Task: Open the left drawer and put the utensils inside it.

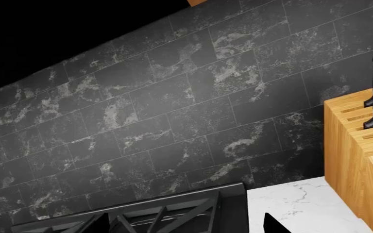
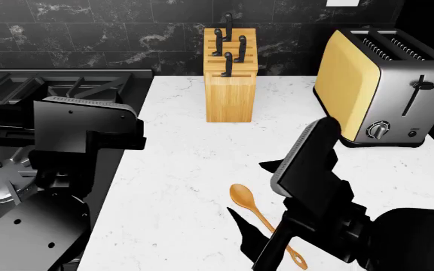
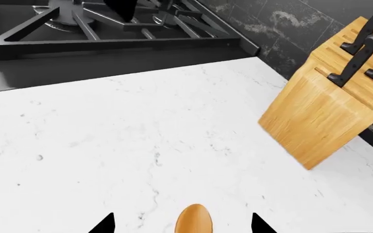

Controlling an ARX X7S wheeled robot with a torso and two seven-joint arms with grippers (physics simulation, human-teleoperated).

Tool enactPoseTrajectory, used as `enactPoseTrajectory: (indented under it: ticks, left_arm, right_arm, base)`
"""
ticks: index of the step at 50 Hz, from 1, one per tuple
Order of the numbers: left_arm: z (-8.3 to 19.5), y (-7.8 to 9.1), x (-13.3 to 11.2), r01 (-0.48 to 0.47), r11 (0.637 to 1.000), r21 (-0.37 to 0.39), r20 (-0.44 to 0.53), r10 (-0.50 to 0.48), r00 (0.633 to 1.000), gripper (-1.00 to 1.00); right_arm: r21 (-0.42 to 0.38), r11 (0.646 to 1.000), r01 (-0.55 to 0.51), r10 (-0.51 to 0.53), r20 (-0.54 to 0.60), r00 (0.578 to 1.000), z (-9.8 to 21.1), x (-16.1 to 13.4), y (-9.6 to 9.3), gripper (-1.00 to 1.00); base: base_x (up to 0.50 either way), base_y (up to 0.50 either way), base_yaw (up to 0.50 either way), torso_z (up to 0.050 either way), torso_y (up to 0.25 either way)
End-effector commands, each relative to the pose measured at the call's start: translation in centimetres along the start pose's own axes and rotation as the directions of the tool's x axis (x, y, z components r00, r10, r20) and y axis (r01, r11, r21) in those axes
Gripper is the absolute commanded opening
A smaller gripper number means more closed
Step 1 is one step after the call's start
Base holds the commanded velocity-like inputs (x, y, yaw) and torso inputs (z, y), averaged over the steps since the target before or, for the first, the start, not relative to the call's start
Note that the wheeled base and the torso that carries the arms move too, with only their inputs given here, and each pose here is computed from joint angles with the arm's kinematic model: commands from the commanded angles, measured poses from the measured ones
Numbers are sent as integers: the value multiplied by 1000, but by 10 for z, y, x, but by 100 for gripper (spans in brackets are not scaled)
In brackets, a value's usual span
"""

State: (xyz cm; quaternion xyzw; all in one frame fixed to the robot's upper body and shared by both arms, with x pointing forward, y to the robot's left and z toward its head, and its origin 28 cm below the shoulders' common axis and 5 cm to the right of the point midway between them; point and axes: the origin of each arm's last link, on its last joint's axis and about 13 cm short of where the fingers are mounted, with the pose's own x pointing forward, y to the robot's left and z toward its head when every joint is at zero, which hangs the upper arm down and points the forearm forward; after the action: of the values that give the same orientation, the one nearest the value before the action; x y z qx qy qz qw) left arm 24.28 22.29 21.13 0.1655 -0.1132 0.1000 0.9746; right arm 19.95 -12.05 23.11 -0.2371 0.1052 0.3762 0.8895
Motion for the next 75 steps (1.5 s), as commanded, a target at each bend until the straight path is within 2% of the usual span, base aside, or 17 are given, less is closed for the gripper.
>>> enactPoseTrajectory:
  ticks: [1,14,34,53,63,75]
  left_arm:
    - [1,1,0,-2,1000,0,0,2,1000,100]
    - [-1,-1,1,0,1000,2,-5,0,1000,100]
    - [-2,-2,1,2,1000,1,-6,-2,1000,100]
    - [-2,-2,1,0,1000,3,-5,0,1000,100]
    - [-2,-1,1,-1,1000,4,-5,1,1000,100]
    - [0,-2,2,0,1000,5,-2,0,1000,100]
  right_arm:
    - [42,999,11,-12,18,1000,-16,12,-3,100]
    - [76,997,-3,2,16,1000,-41,26,3,100]
    - [125,992,7,-6,-13,1000,-66,26,8,100]
    - [183,983,31,-33,11,999,-85,30,4,100]
    - [212,977,35,-37,8,999,-95,43,1,100]
    - [227,973,46,-59,48,997,-91,55,-9,100]
  base:
    - [0,0,0,0,0]
    - [0,0,0,0,0]
    - [0,0,0,0,0]
    - [0,0,0,0,0]
    - [0,0,0,0,0]
    - [0,0,0,0,0]
